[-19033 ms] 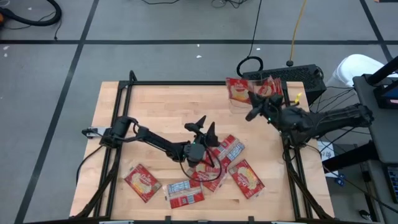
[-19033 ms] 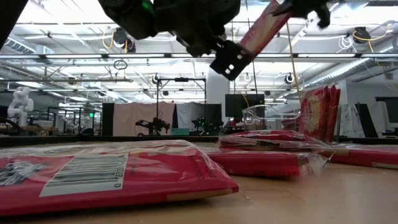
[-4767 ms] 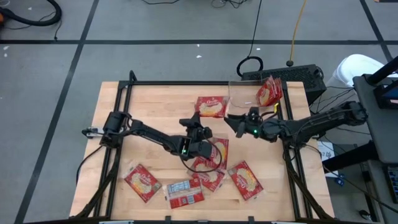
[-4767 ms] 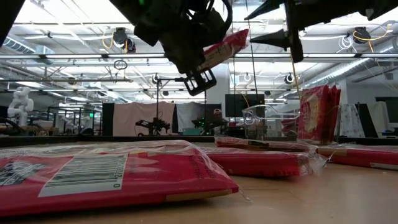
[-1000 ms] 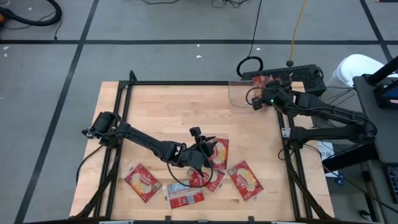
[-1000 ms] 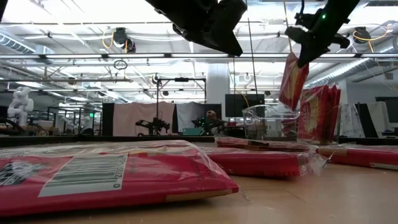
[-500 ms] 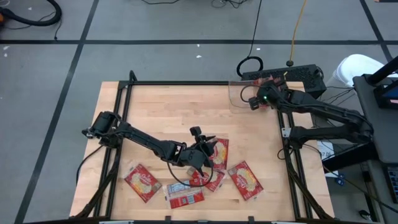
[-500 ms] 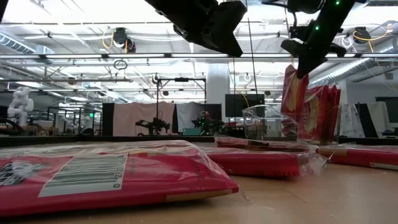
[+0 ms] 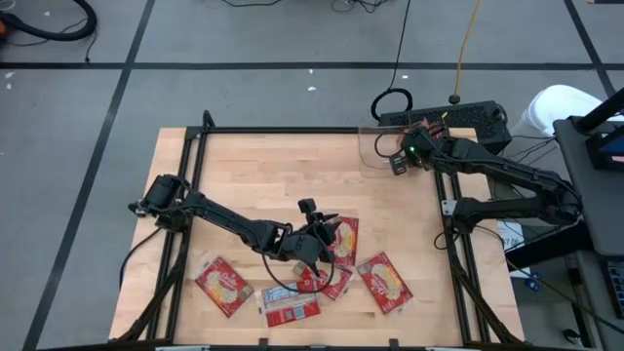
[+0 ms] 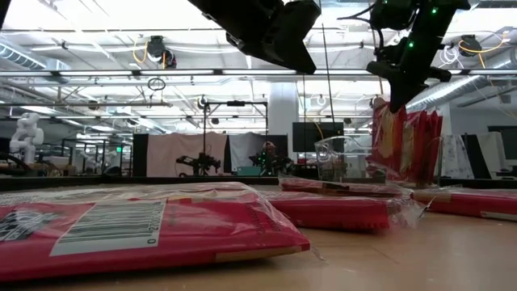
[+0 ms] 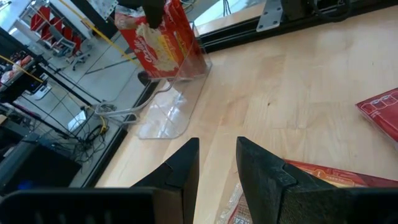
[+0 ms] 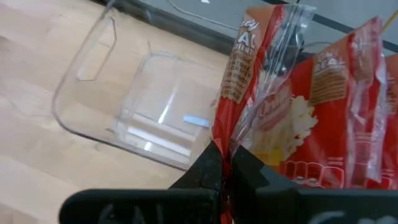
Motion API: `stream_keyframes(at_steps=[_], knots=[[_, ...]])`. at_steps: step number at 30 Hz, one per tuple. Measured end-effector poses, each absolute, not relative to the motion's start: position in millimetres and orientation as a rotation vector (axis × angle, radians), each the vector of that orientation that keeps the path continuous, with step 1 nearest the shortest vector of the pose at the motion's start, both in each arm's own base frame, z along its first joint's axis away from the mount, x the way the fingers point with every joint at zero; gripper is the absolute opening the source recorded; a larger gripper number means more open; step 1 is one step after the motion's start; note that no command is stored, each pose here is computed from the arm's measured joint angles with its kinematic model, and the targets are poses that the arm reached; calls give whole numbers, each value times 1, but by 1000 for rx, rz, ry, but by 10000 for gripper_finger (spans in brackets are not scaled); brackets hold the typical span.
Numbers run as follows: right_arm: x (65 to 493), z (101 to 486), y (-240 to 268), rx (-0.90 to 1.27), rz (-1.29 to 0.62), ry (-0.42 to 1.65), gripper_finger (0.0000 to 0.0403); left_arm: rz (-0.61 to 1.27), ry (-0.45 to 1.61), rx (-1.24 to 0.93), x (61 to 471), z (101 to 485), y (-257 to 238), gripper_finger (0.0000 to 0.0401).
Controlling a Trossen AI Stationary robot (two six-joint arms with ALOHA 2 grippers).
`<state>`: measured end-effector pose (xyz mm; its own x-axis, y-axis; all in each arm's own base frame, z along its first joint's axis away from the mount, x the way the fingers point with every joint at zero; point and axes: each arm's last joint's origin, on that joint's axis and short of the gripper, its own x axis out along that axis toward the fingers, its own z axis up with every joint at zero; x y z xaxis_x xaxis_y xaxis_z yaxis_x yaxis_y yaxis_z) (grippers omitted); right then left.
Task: Sort popcorn bags into baskets
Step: Put the red popcorn bag into the transparent bin
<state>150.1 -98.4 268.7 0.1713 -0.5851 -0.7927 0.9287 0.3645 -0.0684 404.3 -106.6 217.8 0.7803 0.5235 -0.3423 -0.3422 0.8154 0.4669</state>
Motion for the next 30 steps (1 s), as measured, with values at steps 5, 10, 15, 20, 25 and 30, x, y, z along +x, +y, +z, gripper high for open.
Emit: stream_keyframes(at_steps=[5,10,15,20,25,30], knots=[[147,269,-102,504,-1161,841,0,482,480,394,404,218,-107,113],[146,266,-106,543,-1161,868,0,482,480,393,404,218,-107,113],[148,261,-111,556,-1162,908,0,459,481,386,405,217,-107,113],[150,256,-114,558,-1170,933,1,459,481,385,405,217,-107,113],[151,256,-114,563,-1175,935,8,459,481,385,405,217,-107,113],[150,256,-115,555,-1196,929,17,459,481,385,405,217,-107,113]])
